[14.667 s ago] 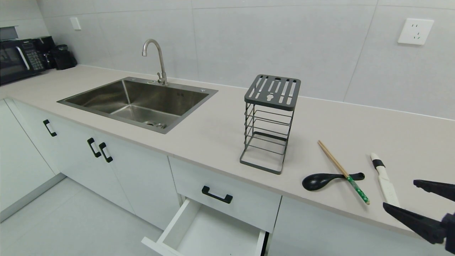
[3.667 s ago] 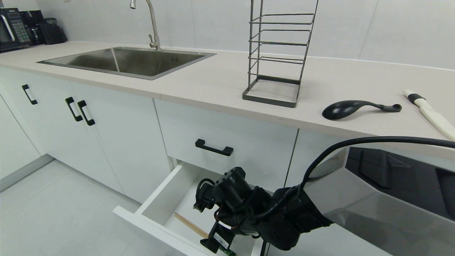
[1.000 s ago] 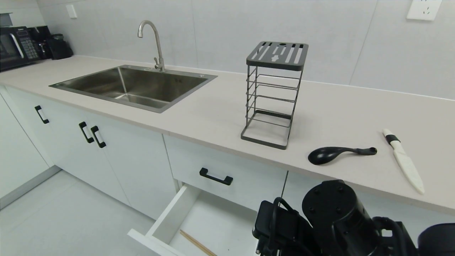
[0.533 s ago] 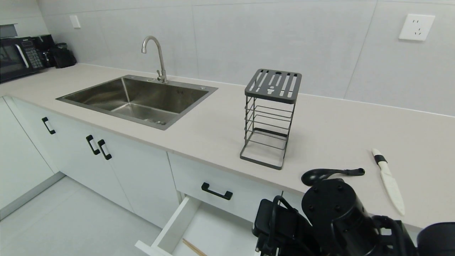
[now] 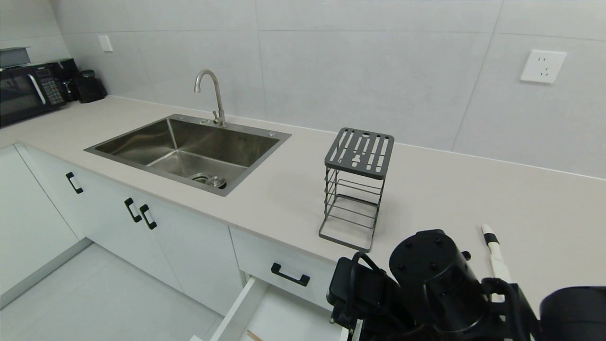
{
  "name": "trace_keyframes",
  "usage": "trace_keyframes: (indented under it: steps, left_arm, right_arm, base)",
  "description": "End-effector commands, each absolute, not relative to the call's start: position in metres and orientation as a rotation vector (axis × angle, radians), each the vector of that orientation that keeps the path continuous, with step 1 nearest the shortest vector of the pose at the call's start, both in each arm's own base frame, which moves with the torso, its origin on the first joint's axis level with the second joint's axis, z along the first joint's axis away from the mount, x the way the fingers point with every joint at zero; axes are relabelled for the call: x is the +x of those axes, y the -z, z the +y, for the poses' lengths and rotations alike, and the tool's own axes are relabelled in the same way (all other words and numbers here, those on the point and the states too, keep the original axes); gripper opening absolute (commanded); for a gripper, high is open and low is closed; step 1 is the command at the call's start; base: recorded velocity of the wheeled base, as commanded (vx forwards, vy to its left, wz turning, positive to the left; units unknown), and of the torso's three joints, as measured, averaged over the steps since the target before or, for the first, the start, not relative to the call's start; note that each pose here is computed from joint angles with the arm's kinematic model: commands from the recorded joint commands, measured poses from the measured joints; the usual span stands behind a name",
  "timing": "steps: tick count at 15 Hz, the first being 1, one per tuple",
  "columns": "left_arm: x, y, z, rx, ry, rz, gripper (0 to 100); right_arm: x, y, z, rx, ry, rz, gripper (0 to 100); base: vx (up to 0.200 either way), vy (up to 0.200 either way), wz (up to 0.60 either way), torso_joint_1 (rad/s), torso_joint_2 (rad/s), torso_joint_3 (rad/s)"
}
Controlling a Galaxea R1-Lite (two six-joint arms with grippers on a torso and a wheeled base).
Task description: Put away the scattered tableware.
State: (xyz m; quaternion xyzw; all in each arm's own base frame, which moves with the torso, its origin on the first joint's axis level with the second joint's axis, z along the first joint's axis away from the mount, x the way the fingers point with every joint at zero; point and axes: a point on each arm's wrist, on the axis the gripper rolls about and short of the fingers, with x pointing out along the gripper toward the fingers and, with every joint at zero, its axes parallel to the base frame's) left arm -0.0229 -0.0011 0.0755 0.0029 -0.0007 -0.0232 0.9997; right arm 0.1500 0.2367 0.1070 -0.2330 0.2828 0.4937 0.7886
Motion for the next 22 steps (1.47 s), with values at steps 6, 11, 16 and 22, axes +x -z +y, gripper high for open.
trace_keyframes:
  steps: [6, 11, 16, 22]
  left_arm:
    - [-0.023, -0.075, -0.001, 0.006, 0.046, 0.000, 100]
    - [-0.023, -0.075, -0.001, 0.006, 0.046, 0.000, 100]
    - [-0.023, -0.075, -0.001, 0.006, 0.046, 0.000, 100]
    - [-0.023, -0.075, -0.001, 0.006, 0.046, 0.000, 100]
  right_arm:
    - [0.173, -0.101, 0.240, -0.517, -1.029, 0.731, 100]
    - [0.192, -0.102, 0.226, -0.459, -0.948, 0.698, 100]
    - [0.177, -0.107, 0.179, -0.377, -0.843, 0.734, 100]
    - [0.179, -0.121, 0.131, -0.374, -0.737, 0.666, 100]
  base:
    - [0.000, 0.000, 0.00, 0.122, -0.24, -0.116]
    - [0.000, 0.000, 0.00, 0.000, 0.00, 0.000]
    - [0.000, 0.000, 0.00, 0.000, 0.00, 0.000]
    - [0.000, 0.000, 0.00, 0.000, 0.00, 0.000]
